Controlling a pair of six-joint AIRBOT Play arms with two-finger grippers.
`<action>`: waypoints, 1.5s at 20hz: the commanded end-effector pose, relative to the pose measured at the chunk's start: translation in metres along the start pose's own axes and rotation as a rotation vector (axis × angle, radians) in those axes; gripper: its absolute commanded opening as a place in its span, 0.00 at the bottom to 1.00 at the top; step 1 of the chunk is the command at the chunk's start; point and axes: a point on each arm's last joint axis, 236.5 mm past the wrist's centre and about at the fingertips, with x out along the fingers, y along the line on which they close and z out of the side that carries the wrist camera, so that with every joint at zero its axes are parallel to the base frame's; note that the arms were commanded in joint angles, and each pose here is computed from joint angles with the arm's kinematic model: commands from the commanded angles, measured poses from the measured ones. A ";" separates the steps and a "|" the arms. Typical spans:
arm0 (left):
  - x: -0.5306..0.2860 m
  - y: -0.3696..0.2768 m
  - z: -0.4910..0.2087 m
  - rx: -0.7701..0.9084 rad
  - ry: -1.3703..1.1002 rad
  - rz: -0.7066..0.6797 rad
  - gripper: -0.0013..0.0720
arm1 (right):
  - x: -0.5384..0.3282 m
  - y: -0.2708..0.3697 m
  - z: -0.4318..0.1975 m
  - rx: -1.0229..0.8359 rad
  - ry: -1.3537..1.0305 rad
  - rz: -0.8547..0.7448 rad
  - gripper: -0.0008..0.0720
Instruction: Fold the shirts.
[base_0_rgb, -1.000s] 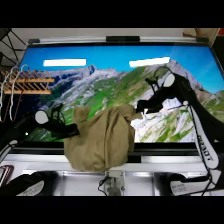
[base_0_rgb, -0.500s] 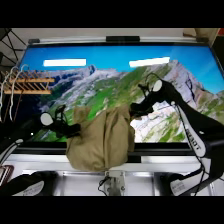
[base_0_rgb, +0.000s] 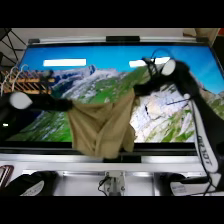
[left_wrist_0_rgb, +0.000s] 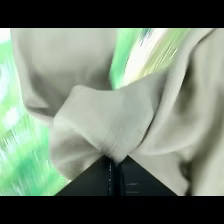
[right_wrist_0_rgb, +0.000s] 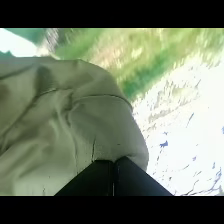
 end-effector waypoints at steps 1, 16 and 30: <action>-0.161 -0.044 0.113 0.217 -0.411 0.035 0.08 | -0.164 0.044 0.079 -0.267 -0.443 -0.105 0.11; -0.305 -0.061 0.162 0.159 -0.719 0.103 0.09 | -0.411 0.075 -0.106 -0.081 -0.687 -0.367 0.11; 0.149 -0.021 0.089 -0.243 0.180 -0.195 0.11 | -0.006 -0.053 -0.143 0.443 -0.109 -0.266 0.11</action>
